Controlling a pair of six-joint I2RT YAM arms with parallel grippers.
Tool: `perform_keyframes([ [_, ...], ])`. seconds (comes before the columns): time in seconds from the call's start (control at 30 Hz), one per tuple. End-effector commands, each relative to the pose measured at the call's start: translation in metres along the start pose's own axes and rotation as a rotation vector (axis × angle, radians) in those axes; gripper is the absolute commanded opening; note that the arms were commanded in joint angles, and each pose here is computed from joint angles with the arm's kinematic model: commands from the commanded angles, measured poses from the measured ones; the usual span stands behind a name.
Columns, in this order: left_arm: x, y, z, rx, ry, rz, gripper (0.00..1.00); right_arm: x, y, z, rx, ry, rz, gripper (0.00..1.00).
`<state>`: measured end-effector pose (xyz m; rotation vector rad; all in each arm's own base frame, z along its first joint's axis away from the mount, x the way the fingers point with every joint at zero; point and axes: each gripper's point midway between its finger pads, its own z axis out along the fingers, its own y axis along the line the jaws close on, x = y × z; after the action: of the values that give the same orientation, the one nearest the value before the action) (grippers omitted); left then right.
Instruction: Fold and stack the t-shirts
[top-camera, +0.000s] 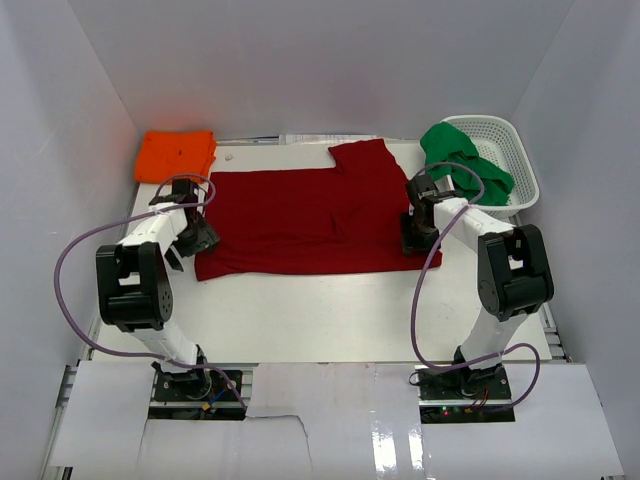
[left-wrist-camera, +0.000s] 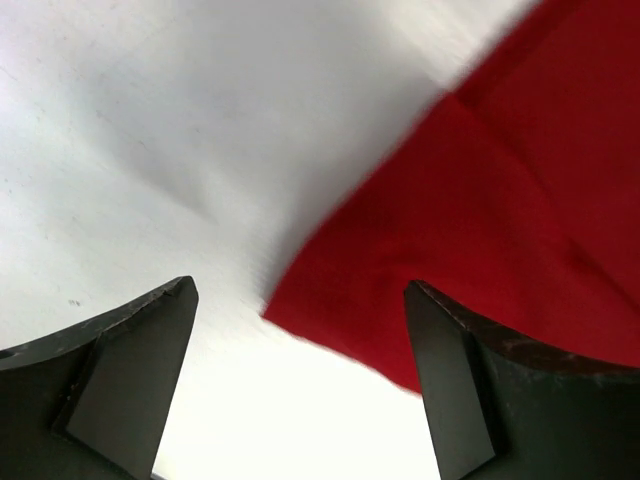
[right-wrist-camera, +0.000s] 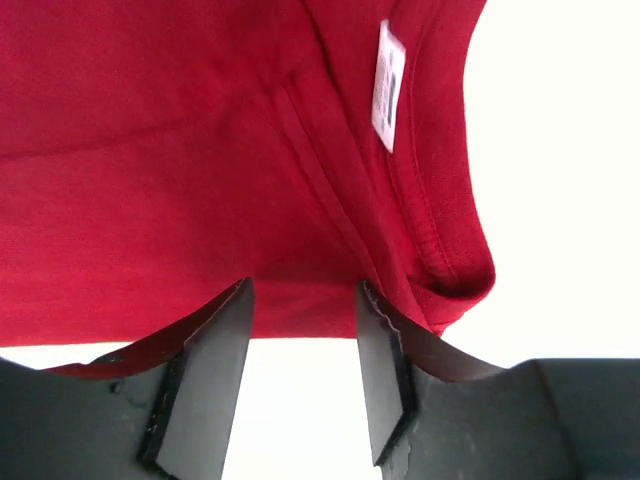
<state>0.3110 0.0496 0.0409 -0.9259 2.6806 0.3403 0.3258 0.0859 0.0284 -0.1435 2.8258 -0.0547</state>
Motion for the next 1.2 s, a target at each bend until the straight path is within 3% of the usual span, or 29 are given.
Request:
perform_keyframes([
  [0.0, -0.034, -0.027, -0.073, 0.184, -0.149, -0.011, 0.96, -0.041, 0.010, -0.039, -0.068, -0.106, 0.006, 0.53],
  [0.1, -0.041, -0.048, -0.126, 0.348, -0.194, 0.001, 0.98, -0.073, 0.026, -0.066, -0.129, -0.172, -0.007, 0.58],
  [0.23, -0.071, -0.063, -0.162, 0.451, -0.291, -0.019, 0.98, -0.123, 0.041, -0.086, -0.177, -0.271, -0.024, 0.62],
  [0.4, -0.117, -0.100, -0.140, 0.471, -0.352, -0.037, 0.98, -0.189, 0.056, -0.064, -0.219, -0.351, -0.051, 0.66],
  [0.43, -0.125, -0.109, -0.128, 0.468, -0.346, -0.039, 0.98, -0.210, 0.058, -0.070, -0.224, -0.405, -0.048, 0.75],
  [0.5, -0.141, -0.125, -0.128, 0.522, -0.389, -0.048, 0.98, -0.230, 0.059, -0.055, -0.226, -0.435, -0.031, 0.80],
  [0.53, -0.145, -0.133, -0.122, 0.539, -0.394, -0.040, 0.98, -0.253, 0.059, -0.063, -0.235, -0.519, -0.017, 0.82],
  [0.73, -0.186, -0.174, -0.114, 0.645, -0.509, -0.030, 0.98, -0.322, 0.066, -0.054, -0.273, -0.788, 0.019, 0.80],
  [0.87, -0.214, -0.199, -0.110, 0.718, -0.622, -0.026, 0.98, -0.341, 0.075, -0.039, -0.320, -0.924, -0.006, 0.77],
  [1.07, -0.233, -0.220, -0.096, 0.778, -0.751, -0.002, 0.98, -0.378, 0.079, -0.023, -0.317, -1.000, -0.019, 0.77],
  [1.17, -0.232, -0.233, -0.081, 0.809, -0.748, 0.022, 0.98, -0.388, 0.076, -0.012, -0.294, -1.056, -0.022, 0.73],
])
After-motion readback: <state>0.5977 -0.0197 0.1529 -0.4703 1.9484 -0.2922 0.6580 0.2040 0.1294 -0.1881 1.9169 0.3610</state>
